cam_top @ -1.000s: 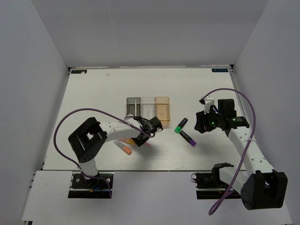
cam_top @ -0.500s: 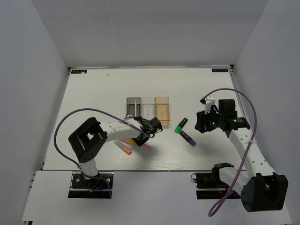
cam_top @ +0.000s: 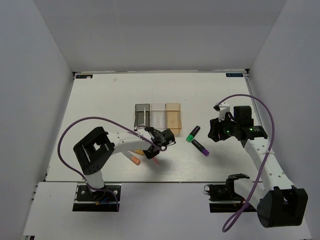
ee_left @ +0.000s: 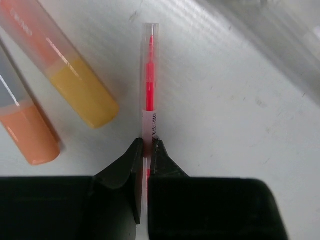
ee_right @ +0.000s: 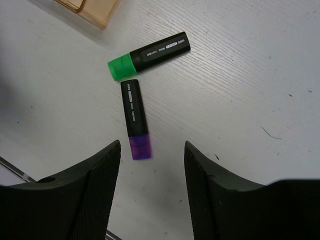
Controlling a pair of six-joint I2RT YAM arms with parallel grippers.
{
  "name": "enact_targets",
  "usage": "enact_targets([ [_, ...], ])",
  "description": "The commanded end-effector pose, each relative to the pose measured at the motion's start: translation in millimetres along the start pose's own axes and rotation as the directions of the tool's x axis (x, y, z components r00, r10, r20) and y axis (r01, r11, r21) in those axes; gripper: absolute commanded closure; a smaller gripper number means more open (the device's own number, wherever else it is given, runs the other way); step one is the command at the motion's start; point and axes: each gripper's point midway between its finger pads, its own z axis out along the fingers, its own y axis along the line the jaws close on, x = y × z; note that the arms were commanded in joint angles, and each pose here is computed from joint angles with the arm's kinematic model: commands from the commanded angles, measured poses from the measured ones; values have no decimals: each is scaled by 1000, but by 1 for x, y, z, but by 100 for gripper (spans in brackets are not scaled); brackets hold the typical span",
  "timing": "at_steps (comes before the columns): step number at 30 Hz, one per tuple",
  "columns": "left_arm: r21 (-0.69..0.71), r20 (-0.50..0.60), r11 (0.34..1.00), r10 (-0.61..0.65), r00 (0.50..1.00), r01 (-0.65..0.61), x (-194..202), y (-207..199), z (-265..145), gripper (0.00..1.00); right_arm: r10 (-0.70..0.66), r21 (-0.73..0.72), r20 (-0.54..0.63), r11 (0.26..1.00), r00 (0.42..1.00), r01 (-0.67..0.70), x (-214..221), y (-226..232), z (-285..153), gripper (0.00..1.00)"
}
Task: Sort the stationery into containers
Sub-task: Pick up the pen from the center of the board, then place the pen in the storage box.
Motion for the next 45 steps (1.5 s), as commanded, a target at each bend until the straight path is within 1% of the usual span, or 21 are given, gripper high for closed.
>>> enact_targets([
  [1, -11, 36, 994, 109, 993, -109, 5, 20, -16, 100, -22, 23, 56, 1000, 998, 20, -18, -2, -7, 43],
  [11, 137, 226, 973, 154, 962, -188, -19, 11, -86, 100, -21, 19, 55, 1000, 998, 20, -18, -2, -6, 43],
  [15, 195, 330, 950, 169, 929, -242, -51, -8, -118, 100, -18, 18, 53, 1000, 998, 17, -18, -2, -5, 43],
  [16, 171, 351, 940, 222, 910, -295, -65, -8, -118, 100, -17, 17, 53, 1000, 998, 16, -18, -2, -5, 43],
  [18, 194, 367, 936, 207, 907, -292, -81, -16, -127, 100, -15, 17, 47, 1000, 999, 15, -16, -3, -4, 43],
  [20, 194, 406, 919, 244, 881, -344, -111, -25, -127, 100, -13, 19, 48, 1000, 999, 12, -17, -3, -4, 43],
  [21, 192, 439, 902, 273, 856, -386, -141, -32, -121, 100, -15, 18, 45, 1000, 999, 14, -16, -3, -3, 43],
  [22, 178, 446, 892, 302, 842, -415, -142, -31, -121, 100, -15, 18, 45, 1000, 999, 14, -16, -3, -3, 43],
  [23, 262, 456, 876, 257, 852, -405, -148, -52, -125, 100, -13, 18, 42, 1000, 999, 13, -15, -4, -3, 43],
  [24, 201, 465, 868, 323, 824, -454, -172, -43, -109, 100, -15, 12, 41, 1000, 999, 14, -15, -2, -2, 43],
  [25, 197, 459, 859, 346, 818, -473, -177, -44, -105, 100, -15, 9, 40, 1000, 999, 15, -15, -2, -2, 43],
  [26, 238, 486, 816, 369, 792, -527, -184, -60, -106, 100, -12, 8, 34, 1000, 999, 12, -14, -3, -2, 43],
  [27, 221, 483, 827, 367, 795, -516, -199, -57, -93, 100, -12, 7, 33, 1000, 999, 12, -14, -2, -1, 43],
  [29, 233, 489, 788, 412, 769, -570, -203, -67, -81, 100, -9, 4, 26, 1000, 1000, 9, -12, -2, 0, 43],
  [31, 219, 478, 807, 401, 782, -548, -220, -72, -65, 100, -12, 2, 26, 1000, 1000, 12, -13, -2, 1, 43],
  [34, 220, 458, 800, 420, 783, -558, -227, -84, -47, 99, -11, 6, 20, 1000, 1000, 11, -11, -4, 2, 43],
  [38, 234, 427, 794, 434, 793, -561, -223, -98, -31, 96, -10, 2, 9, 1000, 1000, 10, -9, -4, 4, 43],
  [39, 224, 404, 797, 448, 797, -561, -218, -99, -20, 89, -11, 2, 6, 1000, 1000, 11, -9, -4, 4, 41],
  [42, 216, 379, 810, 445, 811, -545, -215, -103, -10, 80, -13, -4, -7, 1000, 1000, 13, -7, -4, 6, 36],
  [43, 213, 379, 815, 439, 815, -539, -218, -103, -10, 67, -15, -8, -12, 1000, 1000, 15, -6, -4, 6, 34],
  [45, 211, 369, 821, 435, 821, -530, -217, -102, -7, 63, -16, -14, -19, 1000, 1000, 16, -5, -4, 7, 34],
])
